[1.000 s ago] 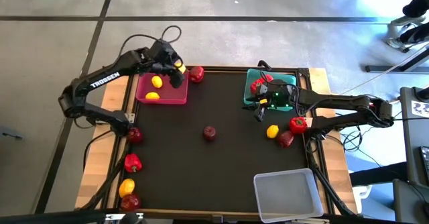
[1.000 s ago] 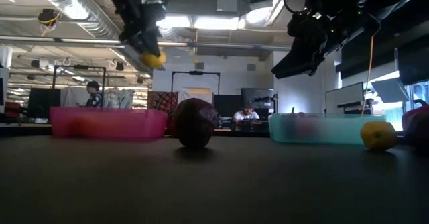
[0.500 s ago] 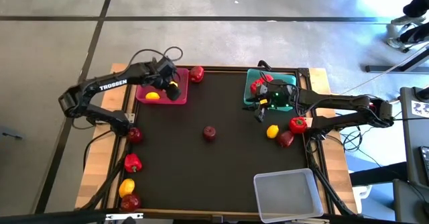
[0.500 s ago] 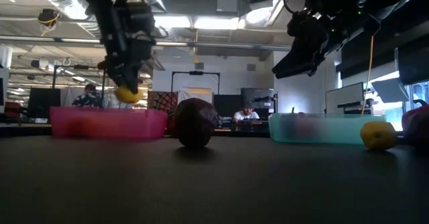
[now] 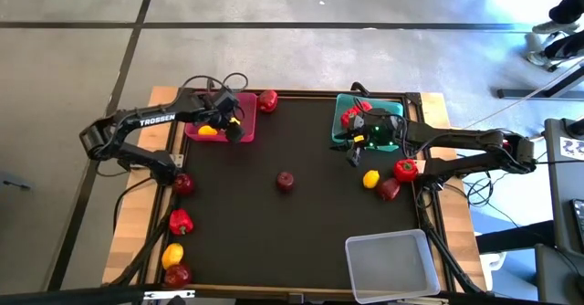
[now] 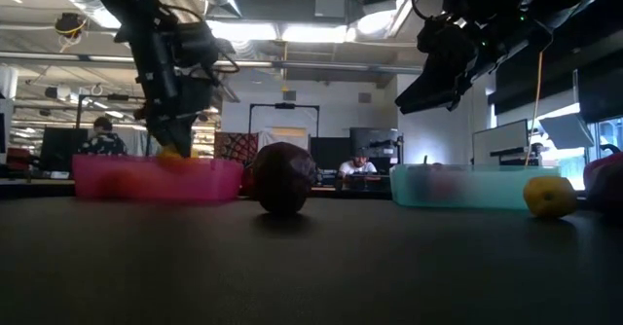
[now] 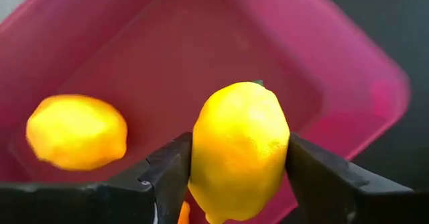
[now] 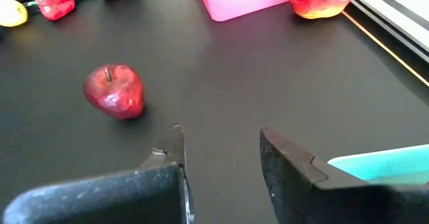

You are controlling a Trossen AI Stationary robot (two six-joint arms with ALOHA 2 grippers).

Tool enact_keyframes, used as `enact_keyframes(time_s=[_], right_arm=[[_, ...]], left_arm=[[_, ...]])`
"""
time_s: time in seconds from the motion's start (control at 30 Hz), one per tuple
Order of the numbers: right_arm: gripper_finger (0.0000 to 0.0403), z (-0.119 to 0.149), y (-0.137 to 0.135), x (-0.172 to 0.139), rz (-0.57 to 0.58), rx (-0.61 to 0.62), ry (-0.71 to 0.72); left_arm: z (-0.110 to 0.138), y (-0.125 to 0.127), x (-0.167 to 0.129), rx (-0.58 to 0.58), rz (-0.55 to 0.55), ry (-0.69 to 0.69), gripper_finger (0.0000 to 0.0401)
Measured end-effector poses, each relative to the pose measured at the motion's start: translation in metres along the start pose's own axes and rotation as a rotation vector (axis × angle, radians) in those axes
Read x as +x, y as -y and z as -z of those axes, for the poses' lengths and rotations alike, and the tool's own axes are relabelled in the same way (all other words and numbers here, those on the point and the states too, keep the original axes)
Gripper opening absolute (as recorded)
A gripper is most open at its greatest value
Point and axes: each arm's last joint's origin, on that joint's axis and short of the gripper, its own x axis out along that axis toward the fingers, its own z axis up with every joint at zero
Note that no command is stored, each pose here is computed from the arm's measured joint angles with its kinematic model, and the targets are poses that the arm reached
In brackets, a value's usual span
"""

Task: Sort produce into baskets
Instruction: Put the lemon into the pink bin, then put the apple into the transparent bin

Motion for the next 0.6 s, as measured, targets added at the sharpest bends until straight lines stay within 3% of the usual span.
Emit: enact_keyframes(time_s=[0.3,0.47,0.6], right_arm=[[0.0111,0.000,0.000,0.000,0.001,0.000,0.001],[0.0111,0.000,0.000,0.000,0.001,0.000,0.000],[0.0111,0.000,0.000,0.000,0.001,0.000,0.000]], left_arm=[[0.004,-0.002,0.005,-0.055,-0.037,0.000,0.0285],[-0.002,-0.001,-0.002,-0.031,-0.026,0.023,0.0292],[-0.019,0.007,-0.023,0.015,0.050,0.115,0.0292]])
